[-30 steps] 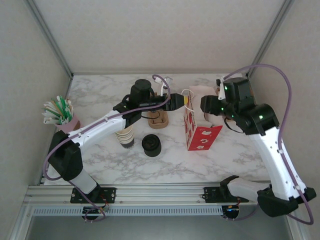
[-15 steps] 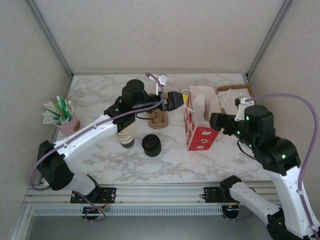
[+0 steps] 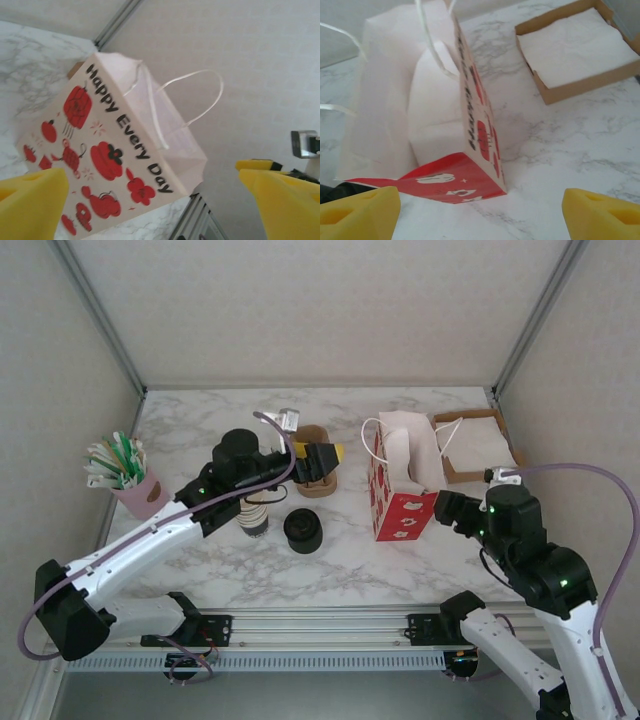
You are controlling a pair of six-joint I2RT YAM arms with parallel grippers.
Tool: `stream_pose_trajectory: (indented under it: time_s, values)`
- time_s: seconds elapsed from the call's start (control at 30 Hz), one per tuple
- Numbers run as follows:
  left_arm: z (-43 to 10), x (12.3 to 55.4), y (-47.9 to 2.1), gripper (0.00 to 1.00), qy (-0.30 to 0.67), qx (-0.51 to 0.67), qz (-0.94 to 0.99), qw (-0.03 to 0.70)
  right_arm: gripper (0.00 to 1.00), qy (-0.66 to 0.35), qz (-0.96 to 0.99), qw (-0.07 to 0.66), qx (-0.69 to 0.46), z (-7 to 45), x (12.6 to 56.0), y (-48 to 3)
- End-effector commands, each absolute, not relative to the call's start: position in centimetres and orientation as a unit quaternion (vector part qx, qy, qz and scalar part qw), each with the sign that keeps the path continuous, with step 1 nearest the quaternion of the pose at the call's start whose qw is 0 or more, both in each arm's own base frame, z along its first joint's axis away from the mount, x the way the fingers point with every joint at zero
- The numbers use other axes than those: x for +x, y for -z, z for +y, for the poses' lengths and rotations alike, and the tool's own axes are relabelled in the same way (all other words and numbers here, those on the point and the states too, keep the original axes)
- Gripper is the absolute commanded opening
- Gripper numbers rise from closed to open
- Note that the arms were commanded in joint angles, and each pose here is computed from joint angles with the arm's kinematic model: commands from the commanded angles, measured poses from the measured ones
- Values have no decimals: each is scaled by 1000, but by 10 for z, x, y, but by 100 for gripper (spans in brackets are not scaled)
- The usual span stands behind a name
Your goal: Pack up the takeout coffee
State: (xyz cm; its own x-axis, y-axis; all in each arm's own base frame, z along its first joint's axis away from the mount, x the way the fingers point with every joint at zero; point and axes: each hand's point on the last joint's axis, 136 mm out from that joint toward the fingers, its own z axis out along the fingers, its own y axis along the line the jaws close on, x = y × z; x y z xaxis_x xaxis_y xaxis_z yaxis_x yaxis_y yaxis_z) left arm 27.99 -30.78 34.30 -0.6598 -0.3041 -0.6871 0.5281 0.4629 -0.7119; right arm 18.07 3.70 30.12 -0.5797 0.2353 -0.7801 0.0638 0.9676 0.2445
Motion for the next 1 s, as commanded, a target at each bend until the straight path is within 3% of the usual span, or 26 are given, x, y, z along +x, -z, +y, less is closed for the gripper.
stream_pose_trajectory:
  time_s: [0.0,0.13,0.37,0.73,0.97]
  values:
    - [-307,278,-319,88,495,72,773,391,84,-54,890,436,122,22,182,-287]
    - [-317,281,-298,71,493,75,788,362,83,14,898,413,148,5,186,-274]
    - [-340,292,-278,43,498,82,800,325,81,40,901,394,177,-8,198,-266]
    - [-376,306,-259,26,504,95,810,286,76,-63,901,330,274,-23,227,-214]
    - [-391,319,-245,20,500,98,815,277,62,-166,883,291,330,-28,266,-173]
